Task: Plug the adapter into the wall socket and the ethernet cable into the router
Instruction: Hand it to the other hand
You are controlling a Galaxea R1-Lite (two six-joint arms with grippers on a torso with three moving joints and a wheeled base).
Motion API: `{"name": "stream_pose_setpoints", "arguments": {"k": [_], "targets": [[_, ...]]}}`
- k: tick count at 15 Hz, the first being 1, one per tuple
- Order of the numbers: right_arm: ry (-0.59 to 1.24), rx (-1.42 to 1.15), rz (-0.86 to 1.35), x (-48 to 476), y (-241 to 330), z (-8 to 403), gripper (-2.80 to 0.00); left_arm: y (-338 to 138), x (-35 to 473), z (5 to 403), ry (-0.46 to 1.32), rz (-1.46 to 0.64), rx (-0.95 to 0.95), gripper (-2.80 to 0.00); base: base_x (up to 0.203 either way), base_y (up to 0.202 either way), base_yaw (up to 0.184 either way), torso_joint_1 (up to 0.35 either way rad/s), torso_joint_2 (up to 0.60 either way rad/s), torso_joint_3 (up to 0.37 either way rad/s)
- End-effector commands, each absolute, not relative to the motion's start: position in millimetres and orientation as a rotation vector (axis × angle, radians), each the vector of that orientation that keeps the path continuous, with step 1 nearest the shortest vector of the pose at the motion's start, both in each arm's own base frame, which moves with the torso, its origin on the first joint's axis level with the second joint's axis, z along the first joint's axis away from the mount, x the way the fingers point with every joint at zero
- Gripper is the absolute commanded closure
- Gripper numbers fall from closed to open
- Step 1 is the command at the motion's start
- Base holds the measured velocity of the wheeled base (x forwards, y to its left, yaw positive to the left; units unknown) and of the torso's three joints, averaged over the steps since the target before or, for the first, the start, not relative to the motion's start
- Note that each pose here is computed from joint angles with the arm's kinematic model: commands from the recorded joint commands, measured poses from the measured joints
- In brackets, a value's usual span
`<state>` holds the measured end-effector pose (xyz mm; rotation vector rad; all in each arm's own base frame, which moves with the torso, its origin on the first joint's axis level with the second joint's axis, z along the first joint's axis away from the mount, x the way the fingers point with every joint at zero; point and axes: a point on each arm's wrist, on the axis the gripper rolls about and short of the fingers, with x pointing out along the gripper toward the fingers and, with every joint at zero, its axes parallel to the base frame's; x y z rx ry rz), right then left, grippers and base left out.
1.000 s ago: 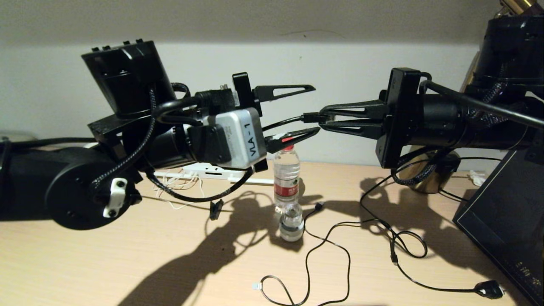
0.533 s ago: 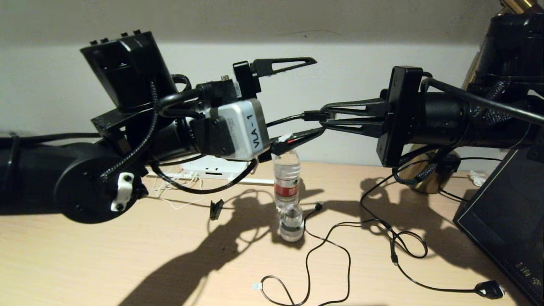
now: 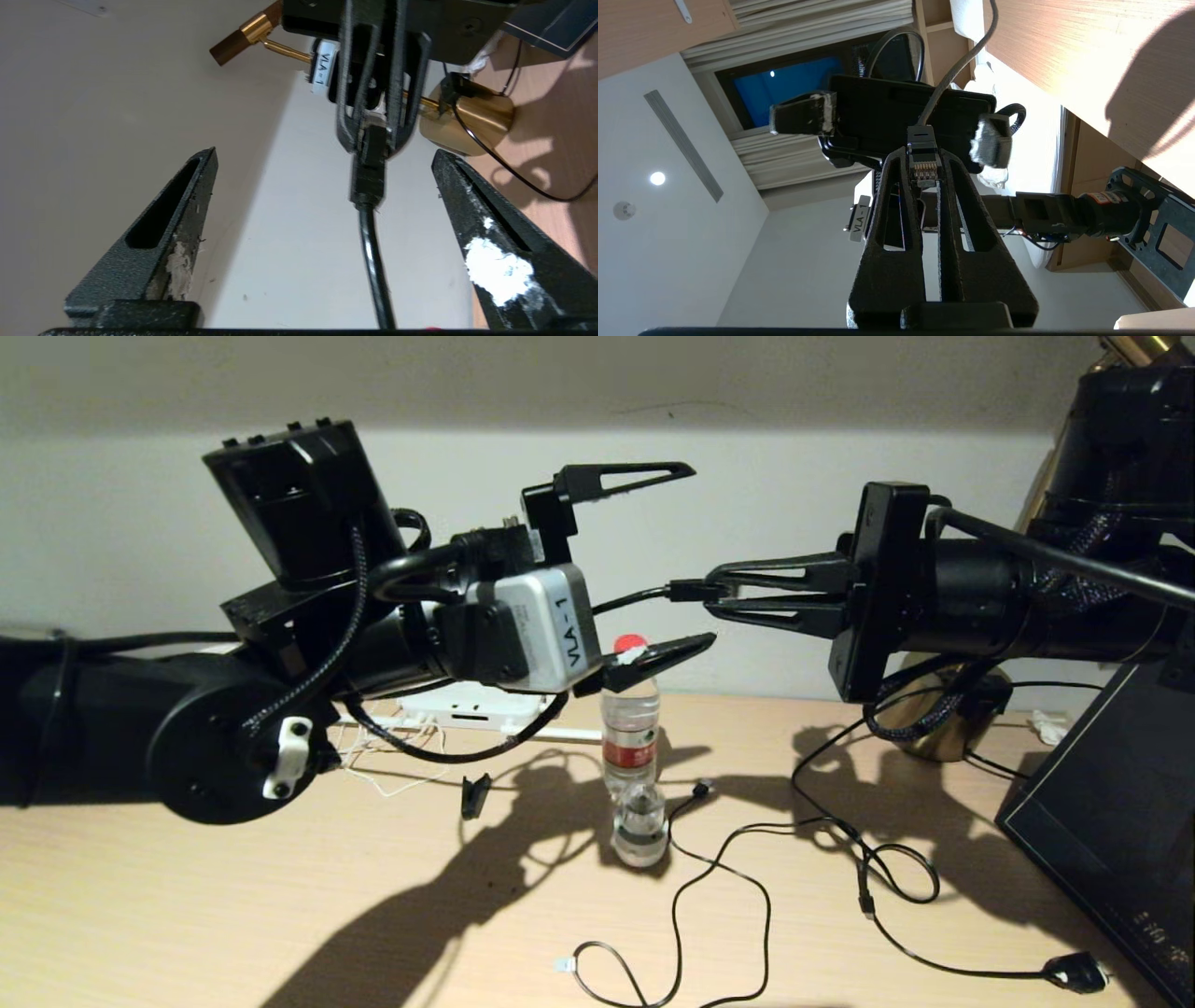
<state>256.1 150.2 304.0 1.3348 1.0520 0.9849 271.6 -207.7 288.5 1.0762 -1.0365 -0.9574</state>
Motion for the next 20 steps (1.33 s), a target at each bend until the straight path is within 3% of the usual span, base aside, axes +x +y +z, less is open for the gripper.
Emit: {"name": "stream_pose_setpoints", "arguments": {"k": [1, 8, 9, 20], "targets": [[1.056, 1.341, 0.984, 255.1, 148.8, 304.3, 0.0, -203.9, 270.4, 287.2, -1.035, -0.955, 1.084, -2.8, 0.0, 0.0, 0.0, 0.0, 0.0, 0.0], [1.056, 1.339, 0.986, 254.2, 148.3, 304.4, 0.0, -202.0, 270.6, 286.4, -1.028, -0.954, 1.085, -2.8, 0.0, 0.0, 0.0, 0.0, 0.0, 0.0], [1.056, 1.339, 0.986, 254.2, 148.3, 304.4, 0.0, -202.2, 270.9, 285.5, -1.025, -0.956, 1.085, 0.0, 0.0, 0.0, 0.0, 0.0, 0.0, 0.0], [1.057, 1.34, 0.985, 254.6, 148.5, 303.9, 0.0, -210.9, 268.8, 282.6, -1.033, -0.982, 1.073, 0.0, 0.0, 0.0, 0.0, 0.0, 0.0, 0.0]]}}
